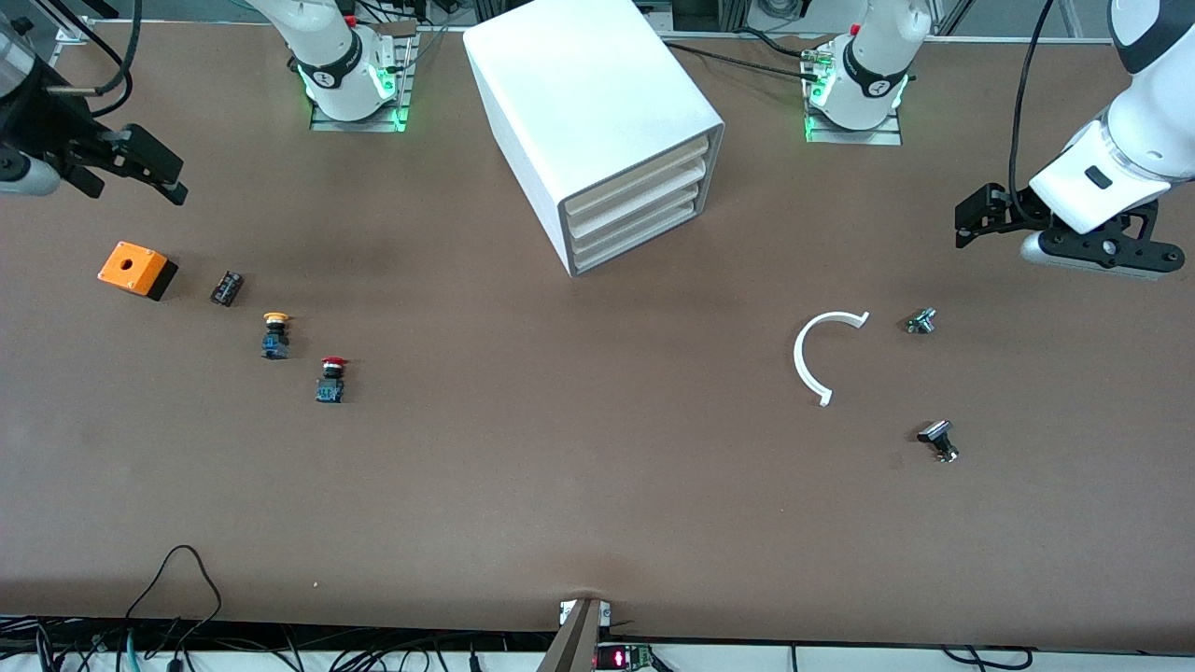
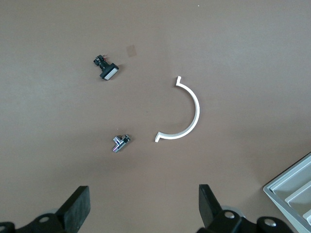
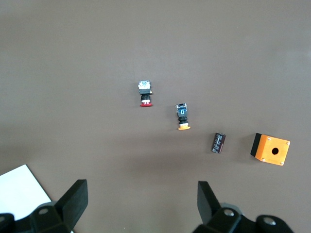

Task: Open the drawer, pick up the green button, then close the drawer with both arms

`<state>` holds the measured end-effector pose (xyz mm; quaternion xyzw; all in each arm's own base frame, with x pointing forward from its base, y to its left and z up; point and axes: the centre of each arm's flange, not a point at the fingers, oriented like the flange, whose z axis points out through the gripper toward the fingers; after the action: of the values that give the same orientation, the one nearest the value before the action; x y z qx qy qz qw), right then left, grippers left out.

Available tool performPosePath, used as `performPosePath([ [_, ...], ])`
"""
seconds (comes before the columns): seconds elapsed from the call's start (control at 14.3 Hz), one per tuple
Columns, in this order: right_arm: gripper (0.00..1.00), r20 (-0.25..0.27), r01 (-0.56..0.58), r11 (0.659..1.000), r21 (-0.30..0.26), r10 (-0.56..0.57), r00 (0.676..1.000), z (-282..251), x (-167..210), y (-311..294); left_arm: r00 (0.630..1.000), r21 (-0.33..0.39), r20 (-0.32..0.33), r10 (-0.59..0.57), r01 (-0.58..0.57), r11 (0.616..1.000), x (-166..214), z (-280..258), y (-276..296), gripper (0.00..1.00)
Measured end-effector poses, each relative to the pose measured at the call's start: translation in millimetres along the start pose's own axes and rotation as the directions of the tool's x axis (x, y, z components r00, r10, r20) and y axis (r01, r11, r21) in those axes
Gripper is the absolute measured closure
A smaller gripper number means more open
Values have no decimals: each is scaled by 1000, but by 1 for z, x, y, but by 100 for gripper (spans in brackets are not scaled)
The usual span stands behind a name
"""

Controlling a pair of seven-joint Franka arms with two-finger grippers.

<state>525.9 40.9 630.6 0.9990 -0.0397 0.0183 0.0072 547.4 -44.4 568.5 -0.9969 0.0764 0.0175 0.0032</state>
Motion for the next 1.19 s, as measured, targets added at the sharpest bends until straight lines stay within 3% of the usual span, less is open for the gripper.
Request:
performPosePath([
  [0.77, 0, 18, -11, 1000, -2, 11, 1000, 3, 1, 0, 1000, 0, 14, 16, -16, 1000, -2, -6, 10, 1],
  [1.19, 0, 35, 21, 1000, -1, -21, 999, 13, 3, -19, 995, -8, 99, 19, -18, 1000, -11, 1, 12, 1],
])
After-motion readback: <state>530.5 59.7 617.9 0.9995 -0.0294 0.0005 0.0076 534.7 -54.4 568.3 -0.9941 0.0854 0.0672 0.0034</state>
